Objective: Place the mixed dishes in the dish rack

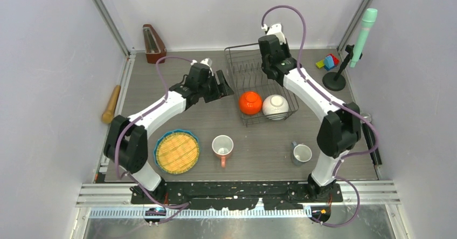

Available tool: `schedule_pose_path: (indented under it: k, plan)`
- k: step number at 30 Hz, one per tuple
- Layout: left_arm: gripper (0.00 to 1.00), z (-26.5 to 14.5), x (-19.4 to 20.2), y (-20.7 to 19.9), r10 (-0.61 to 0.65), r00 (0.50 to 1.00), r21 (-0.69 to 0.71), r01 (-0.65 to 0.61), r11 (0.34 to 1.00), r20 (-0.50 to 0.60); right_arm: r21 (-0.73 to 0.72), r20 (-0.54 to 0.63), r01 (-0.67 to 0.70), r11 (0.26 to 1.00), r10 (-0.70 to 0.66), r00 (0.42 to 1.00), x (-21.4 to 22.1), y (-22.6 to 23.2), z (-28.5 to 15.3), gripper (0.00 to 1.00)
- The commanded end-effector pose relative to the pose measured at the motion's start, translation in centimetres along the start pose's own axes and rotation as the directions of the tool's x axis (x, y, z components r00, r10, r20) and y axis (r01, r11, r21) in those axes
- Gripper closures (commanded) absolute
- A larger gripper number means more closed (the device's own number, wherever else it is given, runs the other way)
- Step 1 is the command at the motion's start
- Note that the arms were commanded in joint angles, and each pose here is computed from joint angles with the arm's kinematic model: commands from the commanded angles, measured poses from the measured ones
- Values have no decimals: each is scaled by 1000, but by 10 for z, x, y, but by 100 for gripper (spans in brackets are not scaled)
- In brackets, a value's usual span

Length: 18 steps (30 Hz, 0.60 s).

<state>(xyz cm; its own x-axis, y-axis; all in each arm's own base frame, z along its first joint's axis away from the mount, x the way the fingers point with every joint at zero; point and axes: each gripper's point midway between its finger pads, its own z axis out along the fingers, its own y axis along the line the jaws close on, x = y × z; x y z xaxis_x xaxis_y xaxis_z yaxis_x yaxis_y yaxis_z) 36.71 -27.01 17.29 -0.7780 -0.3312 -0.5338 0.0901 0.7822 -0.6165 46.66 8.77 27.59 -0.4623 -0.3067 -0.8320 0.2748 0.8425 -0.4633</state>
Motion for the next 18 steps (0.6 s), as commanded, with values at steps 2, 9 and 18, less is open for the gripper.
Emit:
schedule_pose_path:
  k: [2,9,18]
  plan:
    - [32,18,-16,5,33,999,-65,-30,997,43,98,83,57,994,-65,994,-35,-12,18,100]
    - [34,31,-10,11,18,1000,-79,-16,997,19,95,83,115,989,-123,989,-32,11,47,100]
    - [33,19,-8,16,48,999,-103,-46,994,13,67,46,171,983,-174,984,-6,41,68,97]
